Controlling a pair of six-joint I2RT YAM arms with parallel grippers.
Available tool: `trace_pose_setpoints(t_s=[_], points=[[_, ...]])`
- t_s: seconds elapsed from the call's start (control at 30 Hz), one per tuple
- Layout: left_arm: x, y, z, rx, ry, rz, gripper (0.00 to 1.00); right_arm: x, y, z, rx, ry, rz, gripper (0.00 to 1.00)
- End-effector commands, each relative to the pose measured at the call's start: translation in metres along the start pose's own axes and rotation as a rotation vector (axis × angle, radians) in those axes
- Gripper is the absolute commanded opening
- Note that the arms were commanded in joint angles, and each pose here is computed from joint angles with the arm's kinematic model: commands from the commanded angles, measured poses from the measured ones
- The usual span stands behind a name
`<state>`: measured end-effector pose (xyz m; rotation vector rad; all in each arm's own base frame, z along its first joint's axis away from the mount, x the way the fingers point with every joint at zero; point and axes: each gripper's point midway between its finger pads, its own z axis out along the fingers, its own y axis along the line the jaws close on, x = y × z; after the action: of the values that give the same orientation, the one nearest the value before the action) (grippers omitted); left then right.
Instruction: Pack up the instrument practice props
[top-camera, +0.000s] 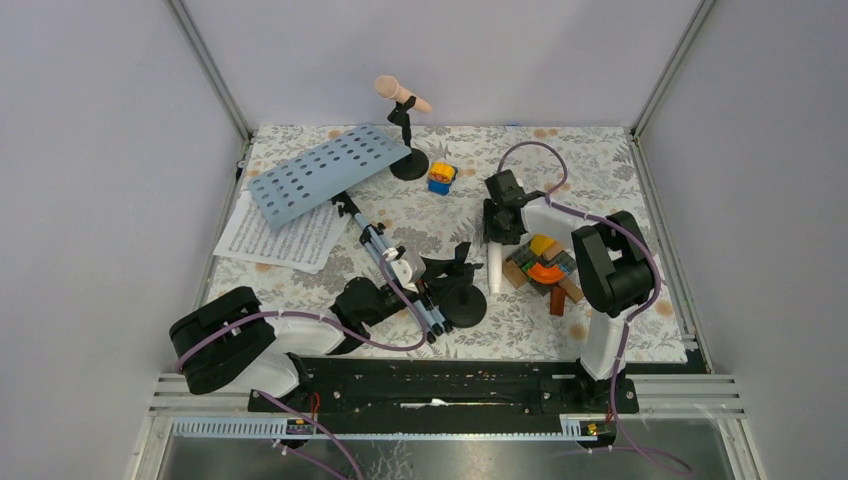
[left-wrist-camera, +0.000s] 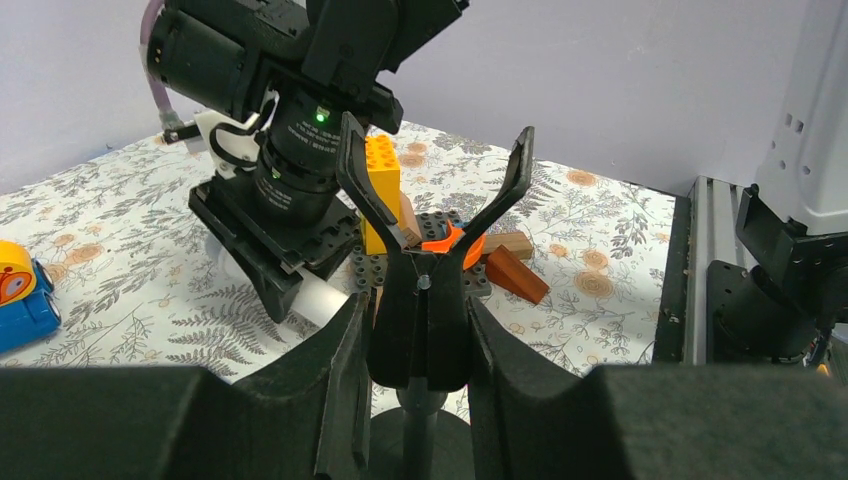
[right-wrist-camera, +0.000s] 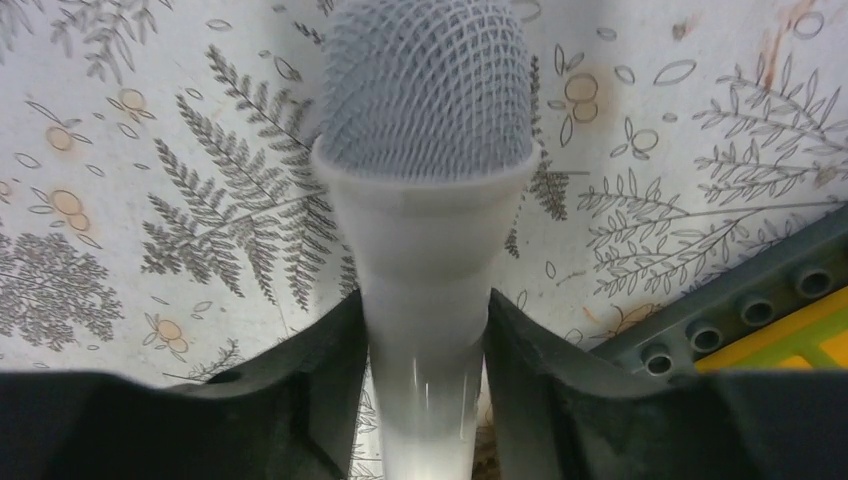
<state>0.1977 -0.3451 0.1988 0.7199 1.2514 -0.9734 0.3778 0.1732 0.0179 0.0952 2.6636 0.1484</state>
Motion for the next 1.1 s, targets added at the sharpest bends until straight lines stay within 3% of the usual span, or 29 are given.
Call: trace_pose_setpoints(t_s=[0.0,0.13,0.3,0.6,0.77,1.07], points=[[-0.050,-0.004,0.004,0.019,-0.174,0.012,0.00,0.001,0.007,0.001,-0.049,-0.022,0.001,0.58],[-0.054,0.002,0.011,-0.007,-0.176,0.022,0.00,-0.005,0.011,-0.010,-0.073,-0.044,-0.007,0.74],[-0.062,0.012,0.019,-0.035,-0.179,0.034,0.00,-0.022,0.015,-0.042,-0.107,-0.115,0.001,0.83],[-0.083,0.081,0.025,-0.172,-0.184,0.110,0.00,-0.059,0.013,-0.160,-0.225,-0.423,0.009,0.89],[-0.097,0.132,0.029,-0.247,-0.229,0.166,0.00,-0.051,0.007,-0.186,-0.231,-0.421,-0.022,0.90],[-0.090,0.233,0.045,-0.291,-0.170,0.227,0.00,-0.023,-0.016,-0.200,-0.205,-0.445,-0.018,0.90]])
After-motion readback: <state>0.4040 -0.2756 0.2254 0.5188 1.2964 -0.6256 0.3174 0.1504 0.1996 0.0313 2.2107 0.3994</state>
